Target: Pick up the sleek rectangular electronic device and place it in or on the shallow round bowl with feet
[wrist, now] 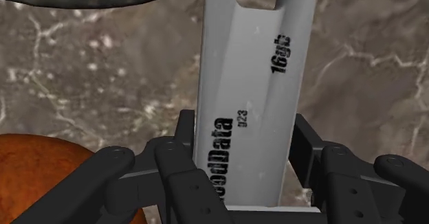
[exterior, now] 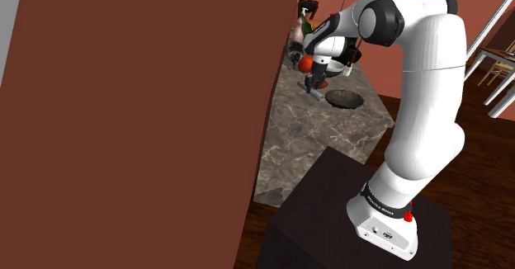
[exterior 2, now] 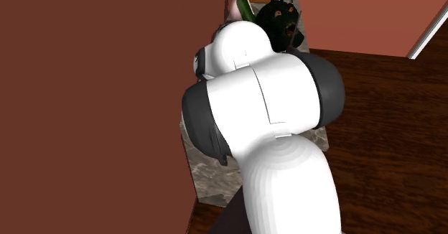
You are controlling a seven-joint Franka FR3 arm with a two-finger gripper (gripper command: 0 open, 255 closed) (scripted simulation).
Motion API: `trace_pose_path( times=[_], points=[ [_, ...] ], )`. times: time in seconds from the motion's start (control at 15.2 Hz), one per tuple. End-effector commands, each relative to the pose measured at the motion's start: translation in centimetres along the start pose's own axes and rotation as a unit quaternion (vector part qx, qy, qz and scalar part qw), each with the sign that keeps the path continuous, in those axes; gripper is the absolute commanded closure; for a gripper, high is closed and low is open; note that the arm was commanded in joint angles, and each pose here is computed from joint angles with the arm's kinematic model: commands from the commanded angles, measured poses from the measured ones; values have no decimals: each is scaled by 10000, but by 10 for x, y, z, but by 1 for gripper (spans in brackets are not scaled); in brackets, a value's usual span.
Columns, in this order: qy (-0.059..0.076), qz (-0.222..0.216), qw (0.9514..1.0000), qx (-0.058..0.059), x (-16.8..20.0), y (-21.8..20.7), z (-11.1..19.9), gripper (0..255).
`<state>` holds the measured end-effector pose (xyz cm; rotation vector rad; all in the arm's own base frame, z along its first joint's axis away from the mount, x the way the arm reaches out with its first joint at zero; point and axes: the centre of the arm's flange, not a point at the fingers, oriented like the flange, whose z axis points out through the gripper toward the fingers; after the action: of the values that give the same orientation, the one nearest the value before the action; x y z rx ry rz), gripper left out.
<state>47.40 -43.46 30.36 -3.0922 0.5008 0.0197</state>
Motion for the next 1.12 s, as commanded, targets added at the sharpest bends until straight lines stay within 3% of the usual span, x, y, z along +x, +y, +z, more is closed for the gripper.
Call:
trace_pose_path(
  times=[0.0, 1.06],
  points=[
    [-4, 0, 10000, 0, 0, 0, -10, 255],
    [-4, 0, 10000, 0, -1, -1, -94, 255]
  ],
)
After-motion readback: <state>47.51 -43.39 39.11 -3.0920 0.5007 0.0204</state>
